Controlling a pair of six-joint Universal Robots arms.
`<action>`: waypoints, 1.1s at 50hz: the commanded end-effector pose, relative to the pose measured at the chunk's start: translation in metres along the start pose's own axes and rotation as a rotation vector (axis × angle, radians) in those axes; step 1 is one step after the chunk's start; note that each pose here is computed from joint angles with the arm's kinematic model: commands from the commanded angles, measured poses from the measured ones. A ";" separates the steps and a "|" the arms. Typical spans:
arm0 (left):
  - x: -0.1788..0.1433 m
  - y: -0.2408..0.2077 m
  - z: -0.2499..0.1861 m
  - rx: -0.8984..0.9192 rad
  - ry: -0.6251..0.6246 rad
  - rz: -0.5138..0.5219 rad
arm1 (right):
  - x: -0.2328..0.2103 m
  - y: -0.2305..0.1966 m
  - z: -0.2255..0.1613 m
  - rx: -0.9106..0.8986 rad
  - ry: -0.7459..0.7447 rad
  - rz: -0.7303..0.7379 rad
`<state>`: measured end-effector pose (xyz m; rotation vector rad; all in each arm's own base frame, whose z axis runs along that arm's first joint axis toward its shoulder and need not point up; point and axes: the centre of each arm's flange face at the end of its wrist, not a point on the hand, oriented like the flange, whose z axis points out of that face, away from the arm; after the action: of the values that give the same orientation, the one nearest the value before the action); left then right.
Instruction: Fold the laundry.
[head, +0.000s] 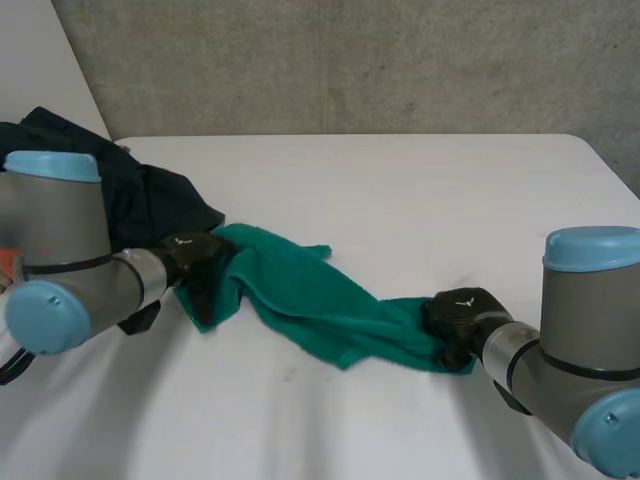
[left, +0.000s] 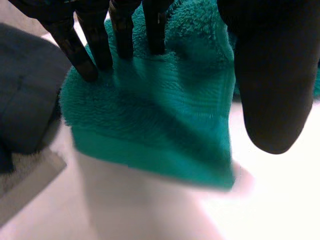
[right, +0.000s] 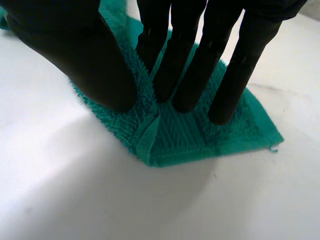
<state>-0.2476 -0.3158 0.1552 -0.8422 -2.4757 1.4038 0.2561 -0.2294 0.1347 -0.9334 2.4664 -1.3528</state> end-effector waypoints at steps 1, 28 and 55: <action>0.020 -0.008 0.021 0.031 0.000 0.057 | 0.000 -0.005 -0.003 0.033 0.006 -0.002; 0.021 -0.100 -0.051 0.227 -0.085 0.040 | 0.045 -0.068 -0.033 0.183 0.183 -0.146; 0.003 -0.148 -0.032 0.315 -0.009 0.257 | 0.099 -0.148 -0.006 0.237 0.304 -0.316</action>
<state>-0.2619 -0.3122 0.3146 -1.0875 -2.2430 1.6746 0.2280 -0.2926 0.3070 -1.2444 2.3364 -1.8949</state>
